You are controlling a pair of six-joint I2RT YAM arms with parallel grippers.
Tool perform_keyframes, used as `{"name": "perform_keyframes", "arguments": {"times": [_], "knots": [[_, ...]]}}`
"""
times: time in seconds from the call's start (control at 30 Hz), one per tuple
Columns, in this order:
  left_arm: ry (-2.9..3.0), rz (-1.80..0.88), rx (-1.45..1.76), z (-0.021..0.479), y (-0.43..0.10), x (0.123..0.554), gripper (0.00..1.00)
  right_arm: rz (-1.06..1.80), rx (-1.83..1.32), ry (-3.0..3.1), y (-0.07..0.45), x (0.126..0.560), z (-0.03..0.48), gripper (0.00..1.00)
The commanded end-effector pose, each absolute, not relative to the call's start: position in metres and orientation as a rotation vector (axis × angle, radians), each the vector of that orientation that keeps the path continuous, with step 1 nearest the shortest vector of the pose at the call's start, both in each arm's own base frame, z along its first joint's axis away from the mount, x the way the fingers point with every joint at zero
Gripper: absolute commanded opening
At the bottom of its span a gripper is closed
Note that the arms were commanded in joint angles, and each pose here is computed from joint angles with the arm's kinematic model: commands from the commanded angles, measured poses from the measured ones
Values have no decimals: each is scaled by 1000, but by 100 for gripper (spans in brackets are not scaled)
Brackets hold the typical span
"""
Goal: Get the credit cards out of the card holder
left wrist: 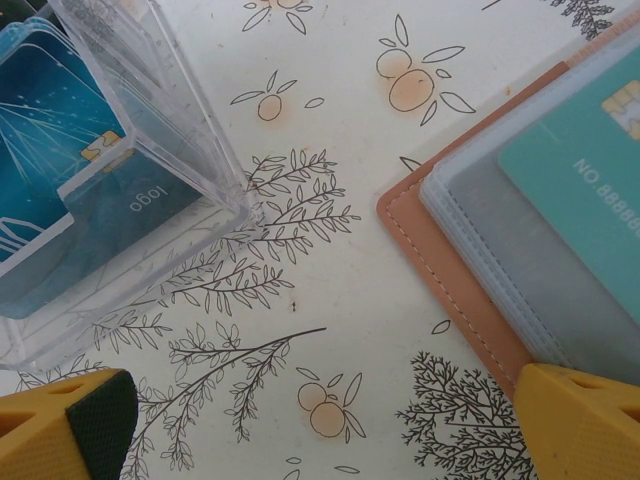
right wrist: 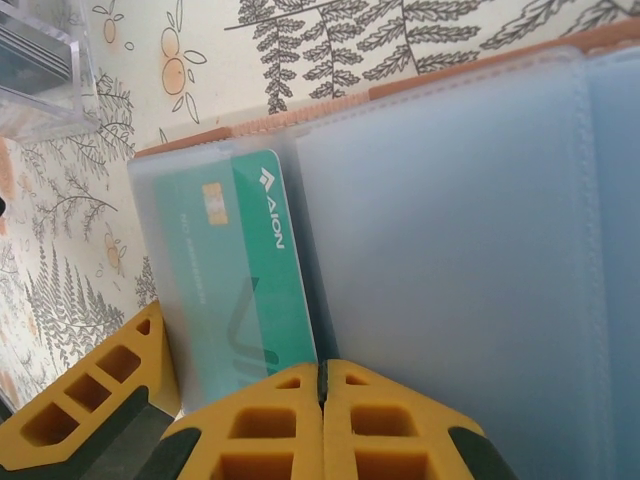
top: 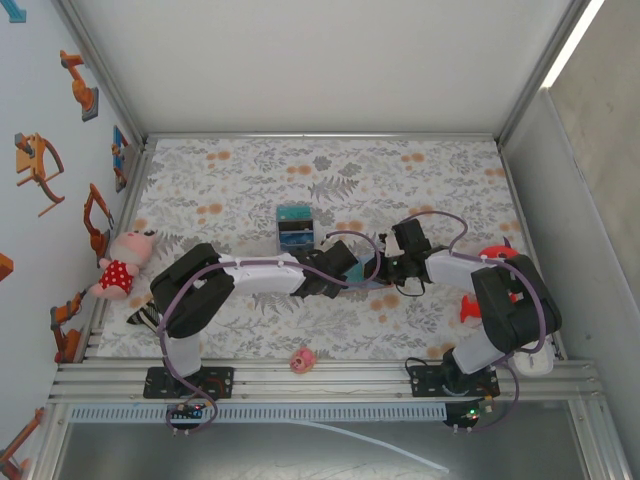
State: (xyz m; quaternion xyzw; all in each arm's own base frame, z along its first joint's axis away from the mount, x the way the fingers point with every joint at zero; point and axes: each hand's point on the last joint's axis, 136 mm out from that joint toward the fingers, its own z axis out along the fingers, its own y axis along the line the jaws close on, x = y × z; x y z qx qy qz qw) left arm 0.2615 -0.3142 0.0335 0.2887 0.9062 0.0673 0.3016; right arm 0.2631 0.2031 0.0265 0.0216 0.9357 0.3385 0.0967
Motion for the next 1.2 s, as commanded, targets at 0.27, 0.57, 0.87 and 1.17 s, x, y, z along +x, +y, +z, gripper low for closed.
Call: {"name": "perform_keyframes", "arguments": {"times": [0.27,0.57,0.87,1.17], "knots": [[2400,270,793,39,-298,261,97,970,51,2737,198,271,37,0],[2337,186,766,72,-312,268,97,968,51,2738,198,270,40,0],[2316,134,778,70,-333,276,97,966,64,2741,197,269,40,2],[2352,150,810,49,-339,278,97,969,91,2745,195,267,40,22]]}}
